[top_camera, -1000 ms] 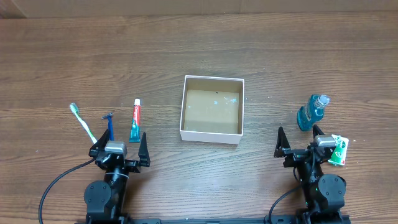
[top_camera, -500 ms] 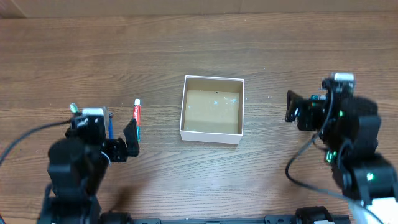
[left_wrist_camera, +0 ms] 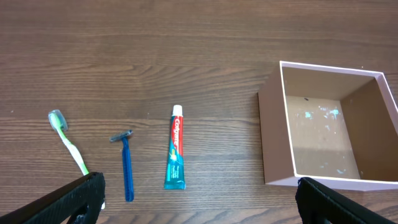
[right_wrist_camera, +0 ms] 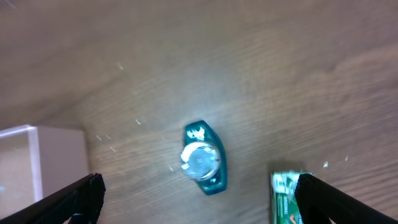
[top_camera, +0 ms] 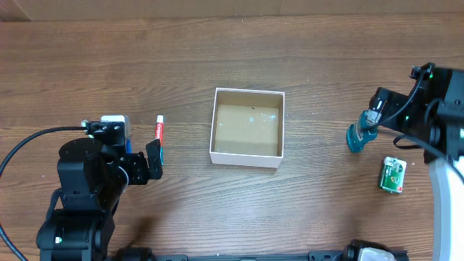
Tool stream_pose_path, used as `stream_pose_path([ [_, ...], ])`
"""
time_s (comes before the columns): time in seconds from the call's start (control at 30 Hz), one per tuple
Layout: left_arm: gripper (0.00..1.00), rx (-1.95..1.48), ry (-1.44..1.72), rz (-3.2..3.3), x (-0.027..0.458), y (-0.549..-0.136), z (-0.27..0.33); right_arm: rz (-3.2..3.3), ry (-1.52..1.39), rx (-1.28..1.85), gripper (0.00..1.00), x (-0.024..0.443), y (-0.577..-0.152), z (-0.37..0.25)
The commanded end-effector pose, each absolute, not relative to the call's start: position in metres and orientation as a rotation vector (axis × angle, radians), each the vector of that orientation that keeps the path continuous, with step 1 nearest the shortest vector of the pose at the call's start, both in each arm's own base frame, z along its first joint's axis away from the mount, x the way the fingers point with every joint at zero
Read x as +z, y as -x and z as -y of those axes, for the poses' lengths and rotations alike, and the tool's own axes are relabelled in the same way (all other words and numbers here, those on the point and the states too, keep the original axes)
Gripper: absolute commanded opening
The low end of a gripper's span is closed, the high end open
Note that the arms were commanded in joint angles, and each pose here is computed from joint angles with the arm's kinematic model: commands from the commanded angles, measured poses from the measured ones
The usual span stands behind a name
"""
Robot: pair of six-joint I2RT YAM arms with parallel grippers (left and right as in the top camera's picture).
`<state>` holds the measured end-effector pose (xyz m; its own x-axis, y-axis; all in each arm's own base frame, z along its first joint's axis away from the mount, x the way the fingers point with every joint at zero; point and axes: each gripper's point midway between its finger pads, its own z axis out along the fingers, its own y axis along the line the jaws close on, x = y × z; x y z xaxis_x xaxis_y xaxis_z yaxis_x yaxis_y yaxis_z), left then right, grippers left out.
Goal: Pack container
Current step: 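Grasp the teal Listerine bottle with the right gripper, then carry the bottle into the white box and release it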
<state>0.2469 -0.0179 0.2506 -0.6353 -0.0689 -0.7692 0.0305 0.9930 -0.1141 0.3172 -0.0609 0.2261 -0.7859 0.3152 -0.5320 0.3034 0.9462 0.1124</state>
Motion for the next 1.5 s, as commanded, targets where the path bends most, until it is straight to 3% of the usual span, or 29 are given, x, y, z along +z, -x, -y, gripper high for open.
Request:
stream_pose_path([
  [0.0,1.0,-0.165,0.036,-2.236,0.261,-0.25,0.02,-2.651,-0.397,0.084,1.0,0.193,-0.332,0.059],
  [0.17,1.0,-0.164,0.036,-2.239,0.26,-0.25,0.02,-2.826,-0.436,0.107,1.0,0.14,-0.336,0.06],
  [0.4,1.0,-0.164,0.036,-2.239,0.26,-0.25,0.02,-2.865,-0.4,0.107,0.99,0.119,-0.345,0.062],
  [0.47,1.0,-0.164,0.036,-2.239,0.26,-0.25,0.02,-2.857,-0.398,0.106,0.92,0.12,-0.347,0.062],
  [0.6,1.0,-0.164,0.036,-2.239,0.26,-0.25,0.02,-2.847,-0.397,0.104,0.66,0.121,-0.349,0.063],
  [0.87,1.0,-0.164,0.035,-2.238,0.26,-0.25,0.02,-2.848,-0.396,0.104,0.44,0.121,-0.349,0.063],
  [1.13,1.0,-0.164,0.035,-2.238,0.26,-0.25,0.02,-2.861,-0.4,0.105,0.31,0.12,-0.345,0.062],
  [1.33,1.0,-0.162,0.032,-2.238,0.26,-0.25,0.02,-2.822,-0.442,0.109,0.04,0.129,-0.348,0.063],
  [1.47,1.0,-0.162,0.032,-2.233,0.261,-0.251,0.02,-2.746,-0.35,0.126,0.04,0.173,-0.349,0.043],
])
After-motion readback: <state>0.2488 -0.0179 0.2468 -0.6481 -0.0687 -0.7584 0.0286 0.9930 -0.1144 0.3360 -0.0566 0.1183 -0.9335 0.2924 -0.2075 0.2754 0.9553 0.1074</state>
